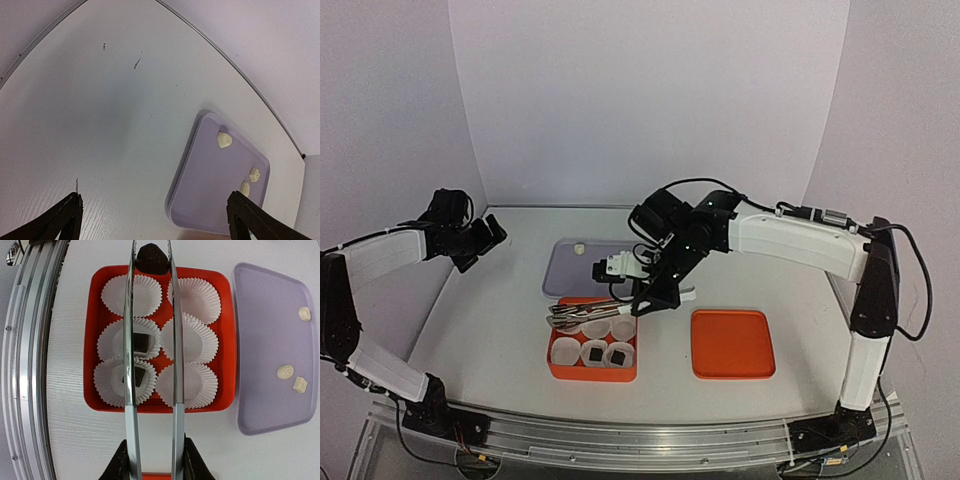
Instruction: Pack the chocolate
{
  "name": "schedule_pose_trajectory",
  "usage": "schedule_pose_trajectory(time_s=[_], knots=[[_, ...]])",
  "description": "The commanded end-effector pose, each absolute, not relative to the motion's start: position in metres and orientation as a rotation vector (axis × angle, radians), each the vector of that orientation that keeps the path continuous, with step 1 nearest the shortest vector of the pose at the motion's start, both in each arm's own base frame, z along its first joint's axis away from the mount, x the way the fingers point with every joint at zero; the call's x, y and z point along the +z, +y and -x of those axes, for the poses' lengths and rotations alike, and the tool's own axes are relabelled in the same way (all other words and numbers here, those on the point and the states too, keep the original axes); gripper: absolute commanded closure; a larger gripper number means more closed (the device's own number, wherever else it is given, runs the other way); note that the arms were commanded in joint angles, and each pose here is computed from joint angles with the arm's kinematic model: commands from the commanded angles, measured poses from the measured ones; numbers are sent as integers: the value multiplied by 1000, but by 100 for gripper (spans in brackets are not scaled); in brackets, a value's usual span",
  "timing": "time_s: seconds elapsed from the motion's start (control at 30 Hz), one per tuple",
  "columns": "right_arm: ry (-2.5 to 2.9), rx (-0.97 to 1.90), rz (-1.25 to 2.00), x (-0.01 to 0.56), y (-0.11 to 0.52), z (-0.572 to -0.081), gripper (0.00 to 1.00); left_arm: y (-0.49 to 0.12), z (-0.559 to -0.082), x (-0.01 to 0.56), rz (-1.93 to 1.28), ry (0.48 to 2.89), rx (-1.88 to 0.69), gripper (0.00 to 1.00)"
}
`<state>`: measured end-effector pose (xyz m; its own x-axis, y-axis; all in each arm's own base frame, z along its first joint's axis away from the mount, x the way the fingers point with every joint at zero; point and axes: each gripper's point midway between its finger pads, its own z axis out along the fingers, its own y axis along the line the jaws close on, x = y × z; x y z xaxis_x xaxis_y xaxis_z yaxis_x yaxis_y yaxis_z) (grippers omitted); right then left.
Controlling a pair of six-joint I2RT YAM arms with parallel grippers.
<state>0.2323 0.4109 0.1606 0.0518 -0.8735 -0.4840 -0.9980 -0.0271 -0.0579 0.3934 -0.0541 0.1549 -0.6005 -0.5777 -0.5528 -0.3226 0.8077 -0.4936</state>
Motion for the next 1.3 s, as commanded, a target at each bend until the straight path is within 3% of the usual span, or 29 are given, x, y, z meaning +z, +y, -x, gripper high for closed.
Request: schedule_pose_trajectory(time_s=[0.0,1.27], knots=[[1875,432,1908,170,413,-237,91,-60,-394,171,610,2212,-495,0],[1953,446,2013,122,421,-216,87,-52,-390,163,670,2220,-455,0]])
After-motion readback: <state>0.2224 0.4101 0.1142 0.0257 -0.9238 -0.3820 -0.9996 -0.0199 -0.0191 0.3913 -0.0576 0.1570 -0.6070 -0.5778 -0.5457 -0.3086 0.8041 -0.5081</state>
